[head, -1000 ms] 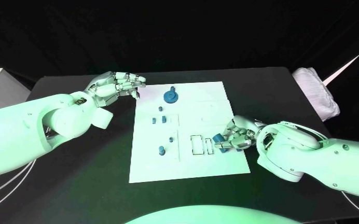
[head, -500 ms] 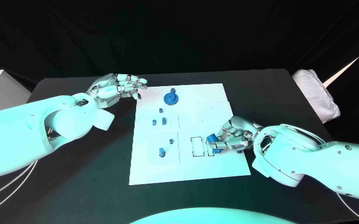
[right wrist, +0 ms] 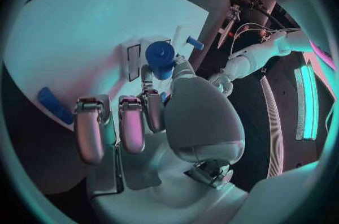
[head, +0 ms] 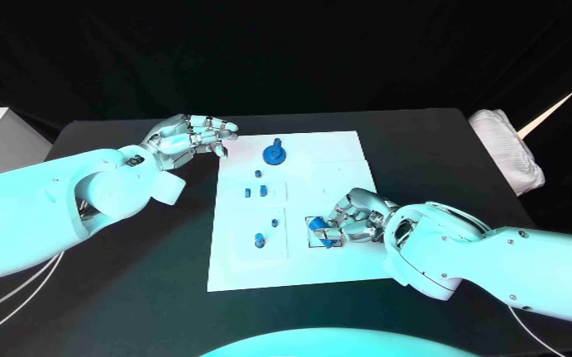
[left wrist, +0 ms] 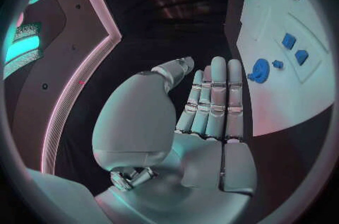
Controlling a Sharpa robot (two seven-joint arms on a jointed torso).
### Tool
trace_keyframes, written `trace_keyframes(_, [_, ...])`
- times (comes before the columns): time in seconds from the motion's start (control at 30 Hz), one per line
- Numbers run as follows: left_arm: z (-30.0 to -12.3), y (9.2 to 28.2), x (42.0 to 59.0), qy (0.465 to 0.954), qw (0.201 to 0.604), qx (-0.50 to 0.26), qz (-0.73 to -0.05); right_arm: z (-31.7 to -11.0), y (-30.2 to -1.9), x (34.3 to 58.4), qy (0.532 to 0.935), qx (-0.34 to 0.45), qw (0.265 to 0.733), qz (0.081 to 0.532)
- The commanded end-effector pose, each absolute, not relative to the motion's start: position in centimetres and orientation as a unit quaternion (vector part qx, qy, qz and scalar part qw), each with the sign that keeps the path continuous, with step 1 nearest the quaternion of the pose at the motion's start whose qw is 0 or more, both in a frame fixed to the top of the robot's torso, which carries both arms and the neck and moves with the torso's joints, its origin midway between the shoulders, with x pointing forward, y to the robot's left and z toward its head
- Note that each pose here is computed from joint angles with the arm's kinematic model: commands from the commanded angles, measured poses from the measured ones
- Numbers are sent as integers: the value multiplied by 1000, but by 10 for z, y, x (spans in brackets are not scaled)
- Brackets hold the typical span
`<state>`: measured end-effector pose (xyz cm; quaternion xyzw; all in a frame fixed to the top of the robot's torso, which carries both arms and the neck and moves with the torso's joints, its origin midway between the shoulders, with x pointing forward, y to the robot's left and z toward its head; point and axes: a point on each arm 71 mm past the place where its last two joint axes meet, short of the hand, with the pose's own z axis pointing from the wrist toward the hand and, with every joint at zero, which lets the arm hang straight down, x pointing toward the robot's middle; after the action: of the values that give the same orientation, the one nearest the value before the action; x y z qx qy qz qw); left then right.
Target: Assemble the parts on the task board
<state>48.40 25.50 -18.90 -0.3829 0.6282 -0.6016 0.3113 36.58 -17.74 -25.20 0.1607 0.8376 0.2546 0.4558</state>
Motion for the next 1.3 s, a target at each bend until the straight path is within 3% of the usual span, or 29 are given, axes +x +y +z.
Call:
trace_keyframes(0.03, [-188, 253, 483, 628, 305, -380, -607, -258, -176, 365, 842, 159, 450, 250])
trace_keyframes(0.63, [-189, 255, 483, 629, 306, -381, -604, -256, -173, 370, 825, 133, 496, 238])
trace_keyframes(1.3, [-189, 257, 483, 629, 307, -383, -603, -255, -172, 366, 830, 97, 495, 238])
